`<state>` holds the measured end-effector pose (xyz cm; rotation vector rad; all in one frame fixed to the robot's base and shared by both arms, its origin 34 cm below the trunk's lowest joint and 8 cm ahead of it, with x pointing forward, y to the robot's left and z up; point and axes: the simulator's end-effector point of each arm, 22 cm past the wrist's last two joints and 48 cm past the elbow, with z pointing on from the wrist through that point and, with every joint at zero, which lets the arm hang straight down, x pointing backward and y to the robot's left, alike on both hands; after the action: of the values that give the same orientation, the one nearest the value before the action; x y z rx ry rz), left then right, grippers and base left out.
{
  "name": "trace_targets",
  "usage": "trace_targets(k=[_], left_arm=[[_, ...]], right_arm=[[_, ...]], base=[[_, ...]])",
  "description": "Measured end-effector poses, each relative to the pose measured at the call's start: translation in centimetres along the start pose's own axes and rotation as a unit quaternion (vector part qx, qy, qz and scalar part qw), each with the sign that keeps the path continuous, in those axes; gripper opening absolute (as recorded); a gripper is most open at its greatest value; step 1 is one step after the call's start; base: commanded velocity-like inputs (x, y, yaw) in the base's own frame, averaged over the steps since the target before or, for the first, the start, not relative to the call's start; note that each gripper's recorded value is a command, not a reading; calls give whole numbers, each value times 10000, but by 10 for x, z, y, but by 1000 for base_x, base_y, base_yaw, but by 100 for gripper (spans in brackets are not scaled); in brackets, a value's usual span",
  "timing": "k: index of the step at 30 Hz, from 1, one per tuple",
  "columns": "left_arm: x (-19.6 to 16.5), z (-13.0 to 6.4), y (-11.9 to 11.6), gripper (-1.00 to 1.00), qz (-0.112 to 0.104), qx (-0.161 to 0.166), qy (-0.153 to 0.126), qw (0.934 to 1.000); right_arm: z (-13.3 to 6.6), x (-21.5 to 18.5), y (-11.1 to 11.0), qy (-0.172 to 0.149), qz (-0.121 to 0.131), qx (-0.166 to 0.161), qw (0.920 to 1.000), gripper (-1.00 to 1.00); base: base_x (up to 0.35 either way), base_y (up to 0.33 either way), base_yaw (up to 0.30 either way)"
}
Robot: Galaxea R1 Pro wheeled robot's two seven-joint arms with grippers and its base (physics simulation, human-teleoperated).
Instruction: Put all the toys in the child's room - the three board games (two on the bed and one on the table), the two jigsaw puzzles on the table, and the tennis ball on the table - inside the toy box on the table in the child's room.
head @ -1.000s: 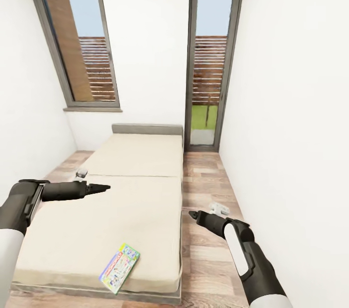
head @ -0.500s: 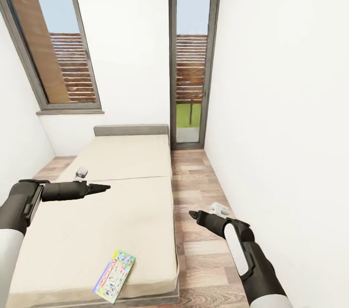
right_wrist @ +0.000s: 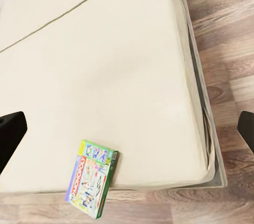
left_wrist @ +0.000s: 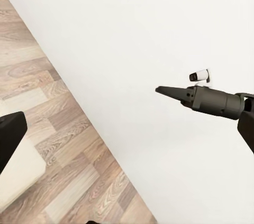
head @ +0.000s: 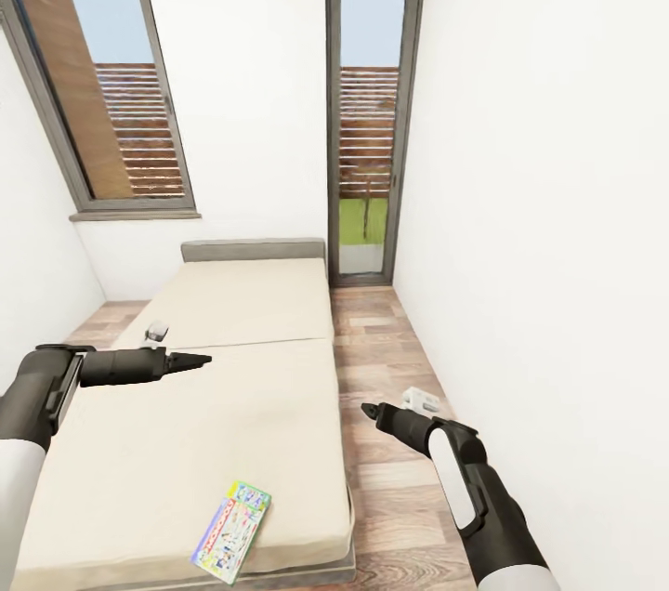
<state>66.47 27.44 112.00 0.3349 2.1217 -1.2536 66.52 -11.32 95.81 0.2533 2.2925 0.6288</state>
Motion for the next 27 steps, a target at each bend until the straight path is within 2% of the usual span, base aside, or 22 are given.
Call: trace_targets(k=[11, 22, 27], left_arm=[[0, -1, 0, 100, 1, -8, -1, 10000], [0, -1, 0, 100, 1, -7, -1, 10000], [0, -1, 0, 100, 1, -7, -1, 10000]], right_arm=[[0, 0, 0, -3, 4, -3, 10000, 100], [0, -10, -4, -278, -9, 21, 9996, 100], [-1, -10, -6, -302, 5, 32, 9995, 100]], base=[[0, 130, 165], [0, 14, 21], [0, 177, 1]])
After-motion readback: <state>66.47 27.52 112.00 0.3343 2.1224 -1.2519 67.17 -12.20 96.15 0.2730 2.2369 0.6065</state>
